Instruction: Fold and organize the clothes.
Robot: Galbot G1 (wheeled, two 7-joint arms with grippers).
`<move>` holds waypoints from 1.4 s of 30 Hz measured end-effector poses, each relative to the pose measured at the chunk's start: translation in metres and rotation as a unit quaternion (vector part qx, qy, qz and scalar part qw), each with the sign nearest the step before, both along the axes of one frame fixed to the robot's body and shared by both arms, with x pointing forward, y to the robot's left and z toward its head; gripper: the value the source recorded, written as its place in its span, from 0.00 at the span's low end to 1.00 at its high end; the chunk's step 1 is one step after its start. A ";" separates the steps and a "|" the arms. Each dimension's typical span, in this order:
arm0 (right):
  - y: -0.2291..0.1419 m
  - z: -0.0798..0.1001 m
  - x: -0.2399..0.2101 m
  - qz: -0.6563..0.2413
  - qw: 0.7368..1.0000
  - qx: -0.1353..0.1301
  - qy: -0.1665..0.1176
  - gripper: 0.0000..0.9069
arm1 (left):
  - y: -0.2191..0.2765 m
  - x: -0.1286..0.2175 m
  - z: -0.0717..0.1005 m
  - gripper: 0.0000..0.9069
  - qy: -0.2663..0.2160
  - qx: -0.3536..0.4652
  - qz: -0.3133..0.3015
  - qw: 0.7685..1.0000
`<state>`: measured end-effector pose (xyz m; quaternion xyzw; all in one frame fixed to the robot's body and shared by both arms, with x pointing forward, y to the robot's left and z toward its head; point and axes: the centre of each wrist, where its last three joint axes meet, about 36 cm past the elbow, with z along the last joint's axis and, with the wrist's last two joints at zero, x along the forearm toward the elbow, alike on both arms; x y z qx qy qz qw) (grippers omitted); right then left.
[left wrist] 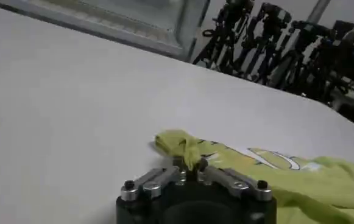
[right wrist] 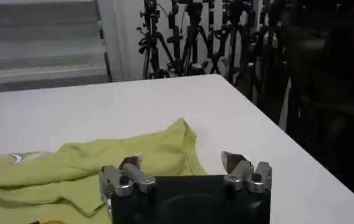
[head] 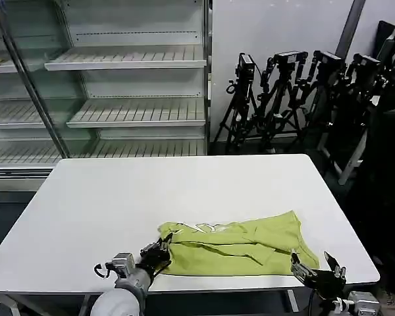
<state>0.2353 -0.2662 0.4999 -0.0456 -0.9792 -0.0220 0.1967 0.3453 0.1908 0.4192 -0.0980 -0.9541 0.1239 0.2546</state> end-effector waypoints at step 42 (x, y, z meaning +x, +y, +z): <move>0.000 0.001 -0.009 0.008 1.000 -0.001 0.008 1.00 | 0.027 -0.008 0.099 0.03 -0.007 -0.262 -0.017 0.965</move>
